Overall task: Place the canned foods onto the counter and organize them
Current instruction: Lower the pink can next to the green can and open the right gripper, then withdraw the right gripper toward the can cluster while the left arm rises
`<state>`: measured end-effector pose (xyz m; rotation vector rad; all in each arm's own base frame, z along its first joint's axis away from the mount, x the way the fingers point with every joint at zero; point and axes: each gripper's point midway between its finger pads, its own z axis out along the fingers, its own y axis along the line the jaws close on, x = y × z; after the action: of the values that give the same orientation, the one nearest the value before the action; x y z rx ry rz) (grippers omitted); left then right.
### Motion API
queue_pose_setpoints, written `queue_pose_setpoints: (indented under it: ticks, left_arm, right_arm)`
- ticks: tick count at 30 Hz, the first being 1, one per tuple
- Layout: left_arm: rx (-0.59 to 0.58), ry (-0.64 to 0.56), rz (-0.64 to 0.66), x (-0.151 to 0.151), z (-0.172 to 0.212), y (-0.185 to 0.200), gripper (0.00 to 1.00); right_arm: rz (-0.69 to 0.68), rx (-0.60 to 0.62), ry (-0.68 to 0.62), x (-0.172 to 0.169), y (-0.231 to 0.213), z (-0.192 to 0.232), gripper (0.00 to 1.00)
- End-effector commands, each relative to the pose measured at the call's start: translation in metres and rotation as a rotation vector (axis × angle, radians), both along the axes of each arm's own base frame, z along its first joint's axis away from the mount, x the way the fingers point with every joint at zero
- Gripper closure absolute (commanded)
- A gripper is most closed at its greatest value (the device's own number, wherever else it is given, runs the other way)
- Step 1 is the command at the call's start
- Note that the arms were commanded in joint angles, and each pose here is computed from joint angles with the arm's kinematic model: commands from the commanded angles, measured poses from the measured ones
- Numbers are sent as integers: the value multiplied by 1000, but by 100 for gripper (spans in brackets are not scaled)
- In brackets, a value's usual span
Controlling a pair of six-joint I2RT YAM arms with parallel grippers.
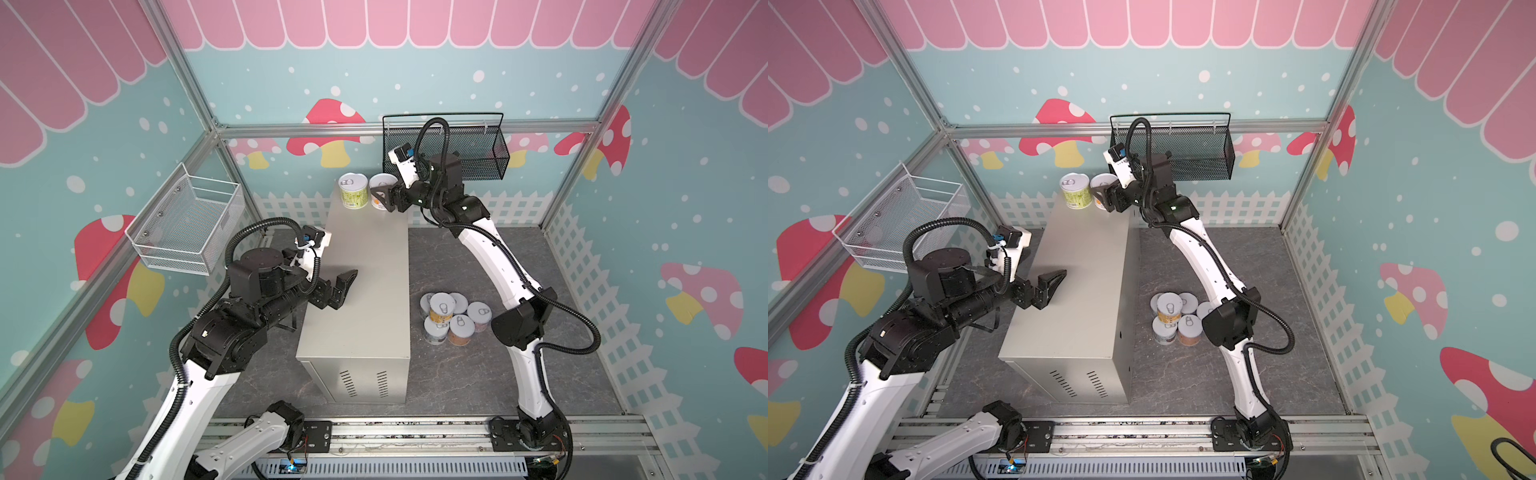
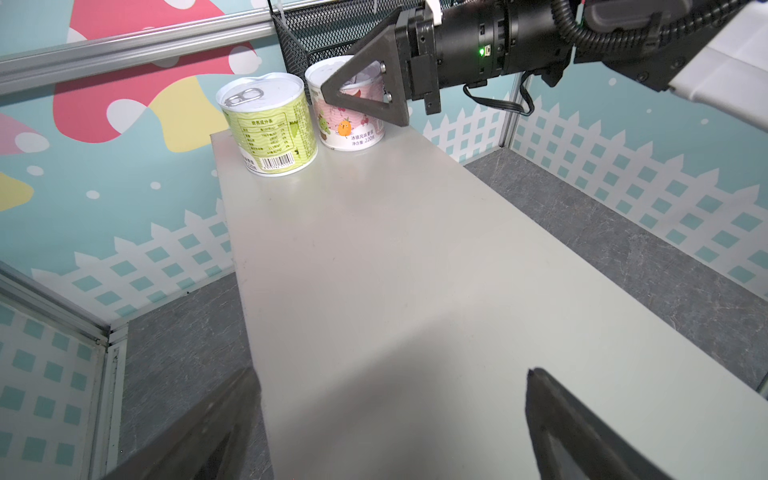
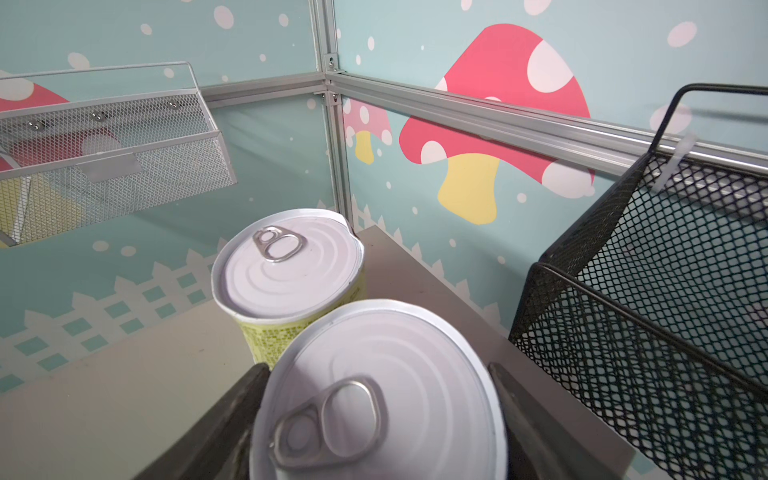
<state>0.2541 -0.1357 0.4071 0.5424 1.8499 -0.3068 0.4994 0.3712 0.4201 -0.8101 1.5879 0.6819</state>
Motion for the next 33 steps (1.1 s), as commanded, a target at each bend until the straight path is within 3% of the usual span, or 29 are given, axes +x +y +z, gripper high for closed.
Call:
queue_pose_setpoints:
  ticks: [1,11,22,27,33]
  left_arm:
    - [2,-18,-13,-1,2,0,0]
    - [-4,-18,-15,0,4,-1,0]
    - [-15,-17,-15,-4,10,1,0]
    - [-26,-11,-25,-7,13,-1,0]
    - [-33,31,-60,-13,13,-5,0]
  right_arm:
    - [-4,-90,104,8,1,-51,17]
    - [9,-67,59,-9,-6,-17,6]
    - [6,-99,41,-51,-33,14,2]
    - [-19,-129,37,-80,-55,18,1]
    - [-154,-193,35,-110,-101,-12,1]
